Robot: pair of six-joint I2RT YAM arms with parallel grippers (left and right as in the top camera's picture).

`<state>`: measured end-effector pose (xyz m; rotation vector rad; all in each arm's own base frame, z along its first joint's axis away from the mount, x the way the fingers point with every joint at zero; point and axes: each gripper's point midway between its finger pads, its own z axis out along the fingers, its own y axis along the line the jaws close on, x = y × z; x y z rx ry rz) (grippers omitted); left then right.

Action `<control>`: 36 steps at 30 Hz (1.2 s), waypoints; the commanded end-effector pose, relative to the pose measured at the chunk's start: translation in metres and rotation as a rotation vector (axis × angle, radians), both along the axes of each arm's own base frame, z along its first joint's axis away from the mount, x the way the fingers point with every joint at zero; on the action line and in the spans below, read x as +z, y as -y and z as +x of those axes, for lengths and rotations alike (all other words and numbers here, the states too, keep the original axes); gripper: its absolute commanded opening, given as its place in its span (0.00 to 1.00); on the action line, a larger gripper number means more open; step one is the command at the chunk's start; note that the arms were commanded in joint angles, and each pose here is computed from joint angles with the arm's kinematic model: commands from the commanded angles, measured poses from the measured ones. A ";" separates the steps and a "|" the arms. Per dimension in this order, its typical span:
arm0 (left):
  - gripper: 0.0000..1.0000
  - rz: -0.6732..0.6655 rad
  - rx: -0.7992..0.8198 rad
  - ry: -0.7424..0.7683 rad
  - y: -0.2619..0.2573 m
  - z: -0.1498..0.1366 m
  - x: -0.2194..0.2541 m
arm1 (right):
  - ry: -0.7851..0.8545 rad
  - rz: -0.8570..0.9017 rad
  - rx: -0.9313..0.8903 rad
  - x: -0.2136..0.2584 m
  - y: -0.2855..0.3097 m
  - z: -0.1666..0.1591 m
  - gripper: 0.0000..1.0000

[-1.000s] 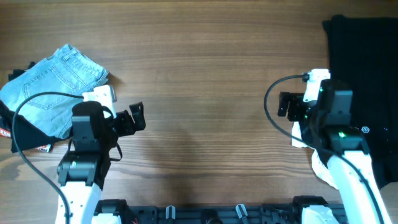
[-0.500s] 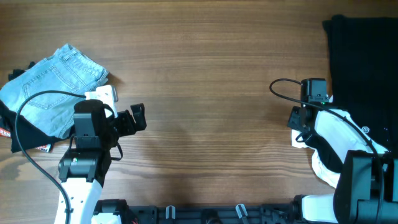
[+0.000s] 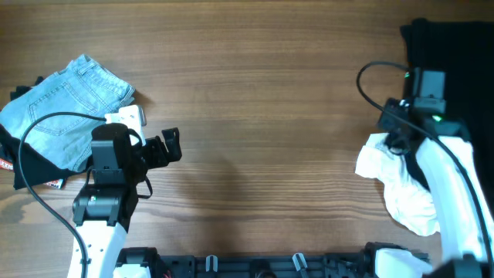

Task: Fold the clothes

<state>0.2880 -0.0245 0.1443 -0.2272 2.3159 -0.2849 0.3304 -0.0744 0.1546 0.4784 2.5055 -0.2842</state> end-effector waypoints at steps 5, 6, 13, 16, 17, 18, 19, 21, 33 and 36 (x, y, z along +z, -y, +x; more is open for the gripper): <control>1.00 -0.010 -0.015 0.021 0.004 0.003 0.008 | 0.083 -0.020 0.146 0.030 -0.011 0.010 0.04; 1.00 -0.010 -0.015 0.021 0.004 0.003 0.008 | 0.134 0.008 0.196 0.045 -0.021 0.020 0.04; 1.00 -0.010 -0.015 0.020 0.004 0.003 0.008 | 0.449 0.314 0.487 0.169 -0.104 0.048 0.04; 1.00 -0.010 -0.015 0.020 0.004 0.003 0.008 | 0.253 0.398 0.546 0.119 -0.138 0.034 0.04; 1.00 -0.010 -0.015 0.021 0.004 0.003 0.008 | 0.164 0.446 0.599 0.096 -0.162 0.026 0.04; 1.00 -0.010 -0.015 0.021 0.004 0.003 0.008 | 0.112 0.483 0.651 0.082 -0.183 0.023 0.05; 1.00 -0.010 -0.015 0.021 0.004 0.003 0.008 | 0.072 0.518 0.709 0.073 -0.205 0.020 0.06; 1.00 -0.010 -0.015 0.020 0.004 0.003 0.008 | 0.040 0.580 0.844 0.062 -0.255 0.017 0.07; 1.00 -0.030 -0.040 0.216 0.010 0.031 0.048 | 0.197 0.319 0.753 0.026 -0.308 0.082 1.00; 1.00 -0.063 -0.088 0.266 0.019 0.037 0.058 | 0.079 0.255 0.595 0.015 -0.238 0.075 1.00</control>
